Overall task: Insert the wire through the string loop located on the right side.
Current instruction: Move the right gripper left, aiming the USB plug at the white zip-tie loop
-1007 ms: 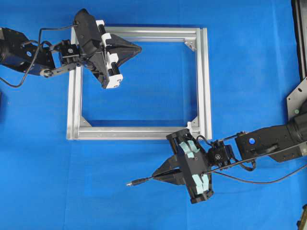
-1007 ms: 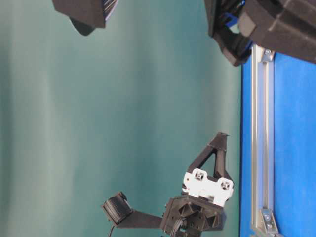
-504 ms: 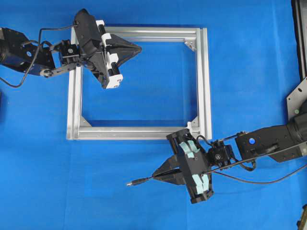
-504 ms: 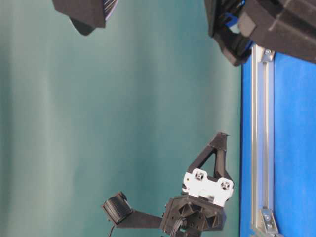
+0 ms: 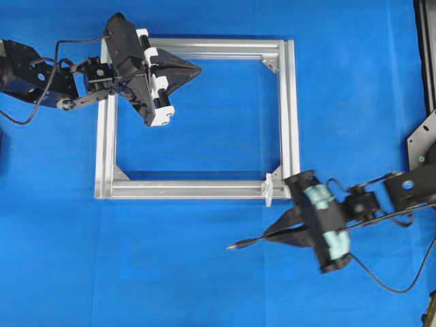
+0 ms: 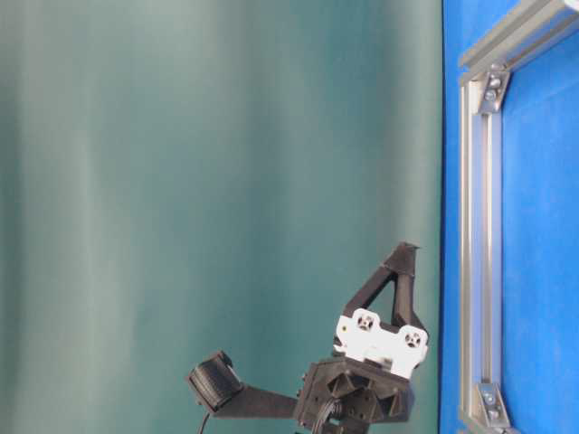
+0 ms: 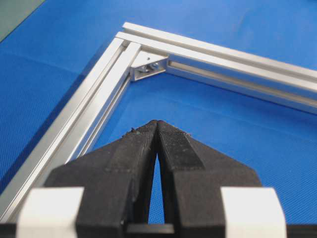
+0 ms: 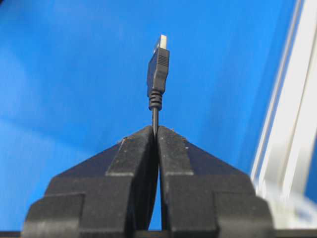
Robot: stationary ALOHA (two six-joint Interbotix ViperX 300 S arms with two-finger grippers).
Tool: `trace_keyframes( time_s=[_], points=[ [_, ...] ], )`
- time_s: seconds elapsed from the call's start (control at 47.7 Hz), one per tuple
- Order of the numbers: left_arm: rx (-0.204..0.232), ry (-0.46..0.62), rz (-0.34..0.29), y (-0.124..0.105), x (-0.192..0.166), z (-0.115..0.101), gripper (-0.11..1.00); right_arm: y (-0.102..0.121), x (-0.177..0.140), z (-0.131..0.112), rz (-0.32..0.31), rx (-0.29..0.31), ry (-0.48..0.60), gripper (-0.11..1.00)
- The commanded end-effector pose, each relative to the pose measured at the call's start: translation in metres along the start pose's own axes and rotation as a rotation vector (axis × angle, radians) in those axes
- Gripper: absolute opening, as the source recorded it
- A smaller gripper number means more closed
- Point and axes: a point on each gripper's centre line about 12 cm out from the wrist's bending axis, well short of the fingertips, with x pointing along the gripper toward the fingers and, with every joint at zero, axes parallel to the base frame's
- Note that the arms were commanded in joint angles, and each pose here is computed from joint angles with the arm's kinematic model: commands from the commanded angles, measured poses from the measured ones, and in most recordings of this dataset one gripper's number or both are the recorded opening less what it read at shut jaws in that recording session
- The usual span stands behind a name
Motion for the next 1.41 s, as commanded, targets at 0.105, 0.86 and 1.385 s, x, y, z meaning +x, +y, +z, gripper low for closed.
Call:
trace_keyframes(
  time_s=[0.105, 0.86, 1.385],
  points=[
    [-0.001, -0.043, -0.006, -0.002, -0.002, 0.014, 0.0, -0.002, -0.036, -0.013, 0.008, 0.004, -0.034, -0.04],
    [-0.002, -0.049, -0.007, -0.002, -0.001, 0.015, 0.0, -0.01, -0.082, -0.043, 0.005, 0.009, -0.043, -0.04],
    [-0.001, -0.047, -0.011, -0.004, -0.002, 0.015, 0.0, -0.051, -0.086, -0.047, -0.156, 0.091, -0.061, -0.04]
  ],
)
